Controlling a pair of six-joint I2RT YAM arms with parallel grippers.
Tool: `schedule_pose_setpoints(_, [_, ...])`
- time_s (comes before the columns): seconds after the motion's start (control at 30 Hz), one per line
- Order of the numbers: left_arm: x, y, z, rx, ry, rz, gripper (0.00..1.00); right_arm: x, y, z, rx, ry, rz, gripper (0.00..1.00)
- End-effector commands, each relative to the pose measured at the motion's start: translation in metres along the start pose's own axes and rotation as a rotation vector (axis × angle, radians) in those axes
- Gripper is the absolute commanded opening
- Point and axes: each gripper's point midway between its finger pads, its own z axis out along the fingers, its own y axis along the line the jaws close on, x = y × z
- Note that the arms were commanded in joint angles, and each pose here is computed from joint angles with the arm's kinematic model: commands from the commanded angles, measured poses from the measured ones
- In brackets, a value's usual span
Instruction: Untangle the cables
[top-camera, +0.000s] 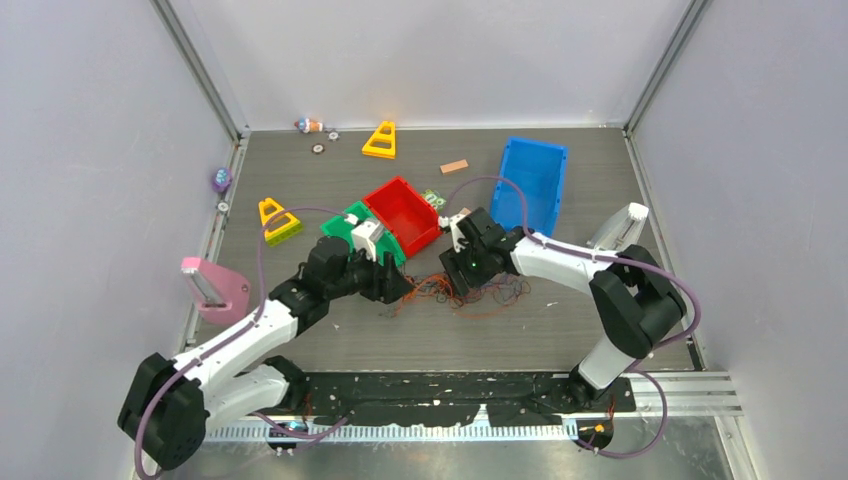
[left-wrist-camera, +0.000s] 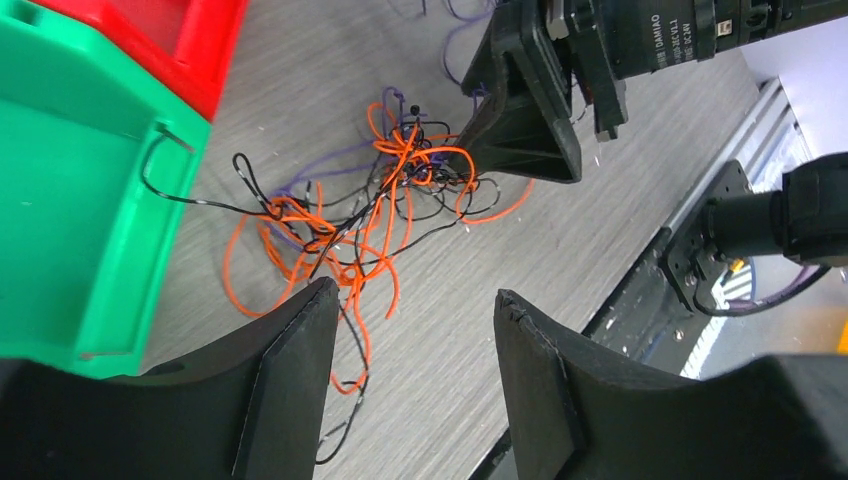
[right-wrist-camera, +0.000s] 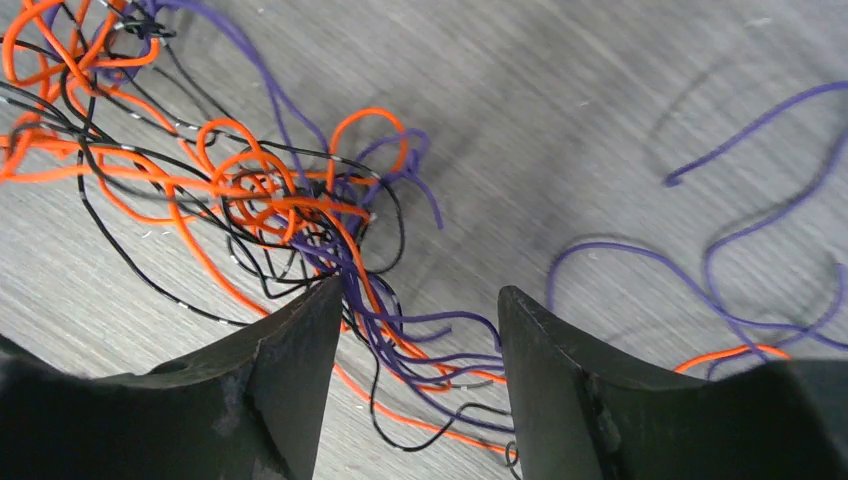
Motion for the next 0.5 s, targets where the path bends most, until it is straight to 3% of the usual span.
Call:
schedule_pose_setpoints(0.0, [-0.003, -0.024, 0.009, 0.072, 0.041, -0.019, 0.59, 0.005, 0.016, 0.006, -0.063, -0.018, 0.009, 0.59])
schedule_pose_setpoints(0.1, [0.000, -0.028, 0.014, 0.086, 0.058, -0.037, 0.59, 0.001, 0.027, 0.006, -0.112, -0.067, 0.065, 0.32])
schedule_pose_setpoints(0.17, [-0.001, -0.029, 0.014, 0.089, 0.054, -0.048, 0.59, -0.007, 0.037, 0.003, -0.161, -0.120, 0.115, 0.21])
schedule_pose_setpoints(0.2, [-0.003, -0.030, 0.015, 0.094, 0.051, -0.052, 0.59, -0.010, 0.040, 0.001, -0.178, -0.140, 0.134, 0.11])
schedule_pose_setpoints(0.27, [-0.005, -0.032, 0.014, 0.100, 0.048, -0.058, 0.59, -0.020, 0.051, -0.006, -0.234, -0.206, 0.198, 0.06])
schedule_pose_setpoints(0.47, [-0.009, -0.041, 0.014, 0.138, 0.039, -0.087, 0.59, -0.046, 0.062, -0.036, -0.350, -0.474, 0.400, 0.05])
